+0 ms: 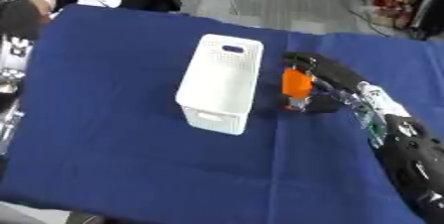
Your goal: Pick up objects on the table and place them in the box.
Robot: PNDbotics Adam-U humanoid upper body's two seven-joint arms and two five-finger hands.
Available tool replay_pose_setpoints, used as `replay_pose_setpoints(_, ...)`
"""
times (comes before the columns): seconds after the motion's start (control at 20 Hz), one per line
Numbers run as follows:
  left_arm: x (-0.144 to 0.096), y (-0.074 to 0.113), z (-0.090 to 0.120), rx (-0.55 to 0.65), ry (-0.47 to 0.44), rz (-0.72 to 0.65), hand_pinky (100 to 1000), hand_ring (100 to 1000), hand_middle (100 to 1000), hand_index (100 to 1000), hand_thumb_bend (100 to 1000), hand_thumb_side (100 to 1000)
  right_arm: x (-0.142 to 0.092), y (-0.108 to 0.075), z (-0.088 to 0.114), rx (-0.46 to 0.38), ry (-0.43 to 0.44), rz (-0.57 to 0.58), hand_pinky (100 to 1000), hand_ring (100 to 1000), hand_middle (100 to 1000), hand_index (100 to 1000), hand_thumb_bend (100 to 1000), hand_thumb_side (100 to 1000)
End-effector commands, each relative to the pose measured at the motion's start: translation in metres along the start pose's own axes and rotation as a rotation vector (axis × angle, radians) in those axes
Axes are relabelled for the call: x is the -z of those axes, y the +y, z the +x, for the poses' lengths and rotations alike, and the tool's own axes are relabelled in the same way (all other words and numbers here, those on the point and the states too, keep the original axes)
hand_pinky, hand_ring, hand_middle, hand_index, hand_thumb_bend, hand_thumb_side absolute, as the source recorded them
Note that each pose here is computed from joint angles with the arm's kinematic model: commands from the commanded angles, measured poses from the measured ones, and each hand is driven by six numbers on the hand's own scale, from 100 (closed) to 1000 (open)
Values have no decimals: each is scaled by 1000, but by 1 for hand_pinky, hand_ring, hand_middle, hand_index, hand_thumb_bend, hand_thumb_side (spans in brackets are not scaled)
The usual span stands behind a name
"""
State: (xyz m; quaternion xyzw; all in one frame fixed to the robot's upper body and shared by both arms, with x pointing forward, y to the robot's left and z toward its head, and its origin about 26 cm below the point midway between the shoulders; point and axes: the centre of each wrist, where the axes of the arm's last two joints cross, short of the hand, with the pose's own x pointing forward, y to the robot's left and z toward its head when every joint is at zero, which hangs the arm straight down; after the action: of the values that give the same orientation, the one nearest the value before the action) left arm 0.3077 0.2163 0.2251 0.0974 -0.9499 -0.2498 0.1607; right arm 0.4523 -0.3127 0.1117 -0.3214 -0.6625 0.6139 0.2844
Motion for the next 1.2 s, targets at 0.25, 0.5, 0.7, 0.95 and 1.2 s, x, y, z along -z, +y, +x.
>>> replay_pose_setpoints(0.25, 8, 2, 5, -5, -33, 8, 1000, 884, 978, 884, 148, 841, -1, -14, -12, -50, 20, -15, 975, 904, 961, 956, 460, 1000)
replay_pose_setpoints(0.5, 9, 1, 5, -8, -38, 8, 1000, 884, 978, 883, 148, 840, -1, -14, -13, -56, 26, -9, 981, 906, 963, 956, 460, 1000)
replay_pose_setpoints(0.7, 9, 1, 5, -10, -40, 9, 1000, 884, 978, 884, 149, 840, 0, -16, -15, -62, 37, -12, 985, 907, 962, 956, 455, 1000)
replay_pose_setpoints(0.95, 10, 1, 5, -13, -42, 9, 1000, 884, 978, 884, 149, 840, 1, -14, -16, -63, 48, -2, 981, 907, 962, 957, 459, 1000)
replay_pose_setpoints(1.2, 10, 1, 6, -15, -44, 9, 1000, 884, 978, 884, 149, 840, 0, -7, -16, -50, 61, 23, 959, 901, 963, 960, 459, 1000)
